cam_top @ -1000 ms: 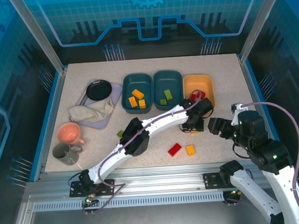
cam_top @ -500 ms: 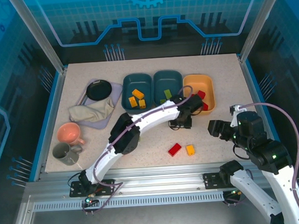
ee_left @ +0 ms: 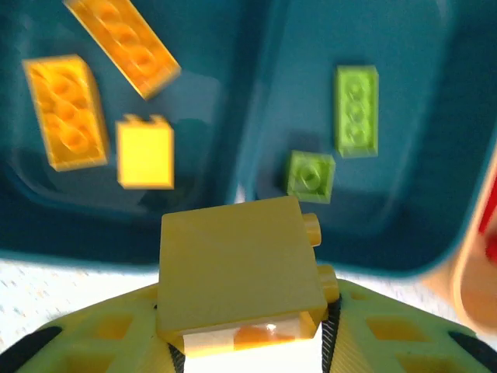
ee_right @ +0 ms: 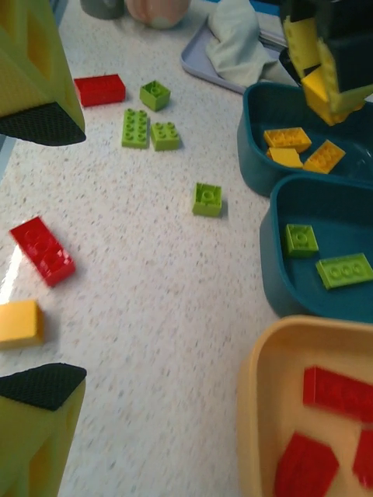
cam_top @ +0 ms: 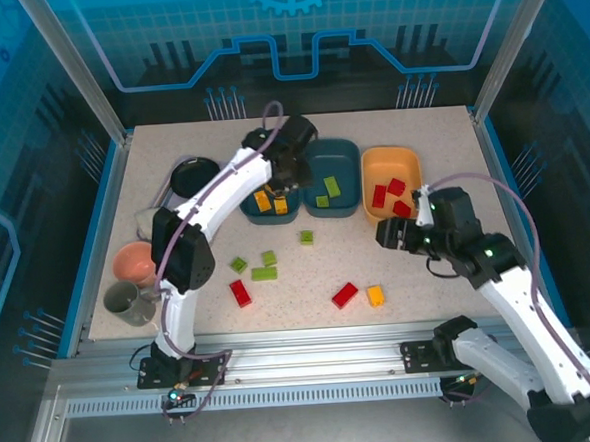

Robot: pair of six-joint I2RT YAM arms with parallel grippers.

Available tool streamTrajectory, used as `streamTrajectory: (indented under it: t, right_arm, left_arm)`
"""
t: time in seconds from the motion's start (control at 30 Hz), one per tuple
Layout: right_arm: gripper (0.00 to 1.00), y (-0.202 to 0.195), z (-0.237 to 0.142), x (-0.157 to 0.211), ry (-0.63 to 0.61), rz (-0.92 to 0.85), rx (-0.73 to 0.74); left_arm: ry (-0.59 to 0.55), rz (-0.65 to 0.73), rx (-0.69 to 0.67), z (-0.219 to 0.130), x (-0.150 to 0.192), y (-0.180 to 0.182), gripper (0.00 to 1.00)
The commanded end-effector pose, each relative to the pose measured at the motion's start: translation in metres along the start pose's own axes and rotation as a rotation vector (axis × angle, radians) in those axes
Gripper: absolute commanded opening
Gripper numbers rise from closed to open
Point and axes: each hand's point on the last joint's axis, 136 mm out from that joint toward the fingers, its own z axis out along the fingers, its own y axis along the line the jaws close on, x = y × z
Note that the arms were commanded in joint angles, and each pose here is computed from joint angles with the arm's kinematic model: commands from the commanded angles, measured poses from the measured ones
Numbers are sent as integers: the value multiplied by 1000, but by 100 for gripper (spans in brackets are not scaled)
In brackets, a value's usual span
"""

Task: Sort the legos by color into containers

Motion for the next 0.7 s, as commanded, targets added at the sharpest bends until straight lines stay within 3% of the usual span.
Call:
streamTrajectory:
  t: [0.0,0.3,0.57,0.67]
  right_arm:
    - [77,36,23,-23,-20,0,-160]
    - [77,58,74,-57,-25,86,-241]
    - [79,65,90,-72,-32,92,-244]
    - [80,65,97,-72,-28,108,-249]
  left_arm:
    - [-56,-30,23,7,-41,12,23]
    - [-98,-104,29,77,-112,25,25]
    - [-44,-176,36,124,-118,35,27]
    - [-27,-176,43,129,-114,34,33]
